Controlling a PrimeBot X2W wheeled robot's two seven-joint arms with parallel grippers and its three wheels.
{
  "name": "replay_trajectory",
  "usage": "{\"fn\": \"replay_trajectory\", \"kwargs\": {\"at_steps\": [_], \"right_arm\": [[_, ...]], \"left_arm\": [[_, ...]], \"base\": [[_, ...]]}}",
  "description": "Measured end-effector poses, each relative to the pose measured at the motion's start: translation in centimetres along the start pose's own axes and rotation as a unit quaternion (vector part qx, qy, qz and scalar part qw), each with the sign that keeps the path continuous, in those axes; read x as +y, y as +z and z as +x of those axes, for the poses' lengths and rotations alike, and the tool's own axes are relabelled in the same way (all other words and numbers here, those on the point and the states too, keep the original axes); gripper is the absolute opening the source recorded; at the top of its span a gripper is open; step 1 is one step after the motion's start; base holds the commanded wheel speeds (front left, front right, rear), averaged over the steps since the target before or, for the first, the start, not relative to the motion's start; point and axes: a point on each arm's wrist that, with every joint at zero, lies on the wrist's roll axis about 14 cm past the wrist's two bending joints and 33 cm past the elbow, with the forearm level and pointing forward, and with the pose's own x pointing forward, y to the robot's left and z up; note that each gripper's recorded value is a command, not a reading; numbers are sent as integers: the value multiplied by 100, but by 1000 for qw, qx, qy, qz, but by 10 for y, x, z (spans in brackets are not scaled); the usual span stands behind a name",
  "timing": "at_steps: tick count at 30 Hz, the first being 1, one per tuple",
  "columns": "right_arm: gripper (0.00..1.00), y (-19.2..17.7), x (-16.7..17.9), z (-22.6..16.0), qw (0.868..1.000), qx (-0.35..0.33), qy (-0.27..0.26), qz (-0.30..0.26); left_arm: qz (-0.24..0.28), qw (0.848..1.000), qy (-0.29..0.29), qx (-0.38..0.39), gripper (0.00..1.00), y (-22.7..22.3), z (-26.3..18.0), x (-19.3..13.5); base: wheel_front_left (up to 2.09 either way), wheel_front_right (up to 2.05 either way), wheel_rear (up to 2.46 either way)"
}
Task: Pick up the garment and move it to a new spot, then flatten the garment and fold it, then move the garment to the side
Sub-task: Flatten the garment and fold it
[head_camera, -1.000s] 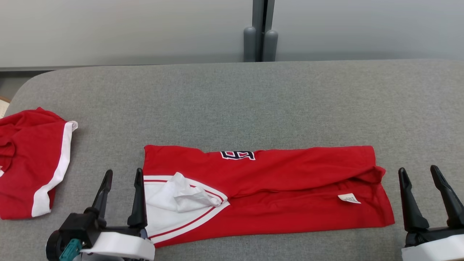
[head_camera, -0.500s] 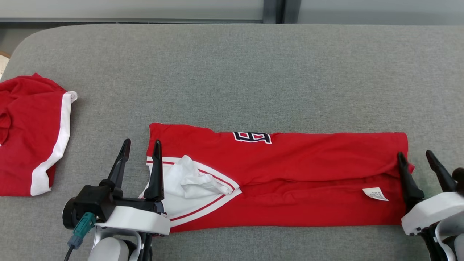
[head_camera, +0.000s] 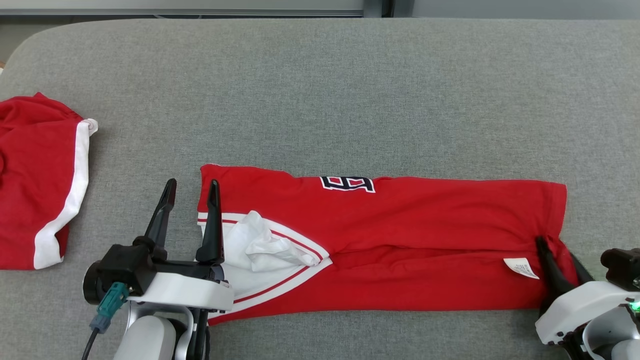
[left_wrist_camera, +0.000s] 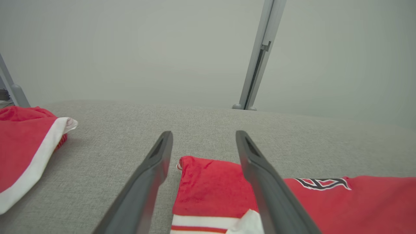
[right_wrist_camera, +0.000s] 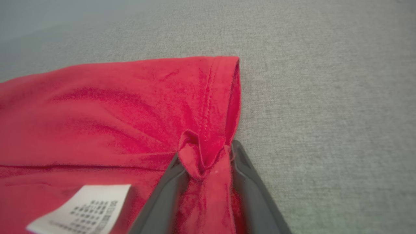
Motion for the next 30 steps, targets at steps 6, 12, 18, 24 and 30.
{"fn": "replay_trajectory", "kwargs": {"at_steps": [6, 12, 18, 24, 30], "right_arm": [[0, 4, -6, -1, 1000, -6, -8, 5], [0, 25, -66, -17, 996, -33, -78, -10], [0, 38, -109, -42, 990, -56, -130, -2], [0, 70, -76, -48, 990, -105, -89, -8], [0, 117, 18, -58, 986, -164, 28, -21]], "left_arm": [[-2, 1000, 1, -4, 100, 2, 3, 0], [-6, 1000, -1, -9, 100, 4, 5, -3], [-7, 1000, -6, -17, 100, 10, 5, -6], [-8, 1000, -8, -21, 100, 14, -2, -8], [-9, 999, -15, -30, 100, 22, -11, -13]], "base": [[0, 0, 0], [0, 0, 0], [0, 0, 0], [0, 0, 0], [0, 0, 0]]}}
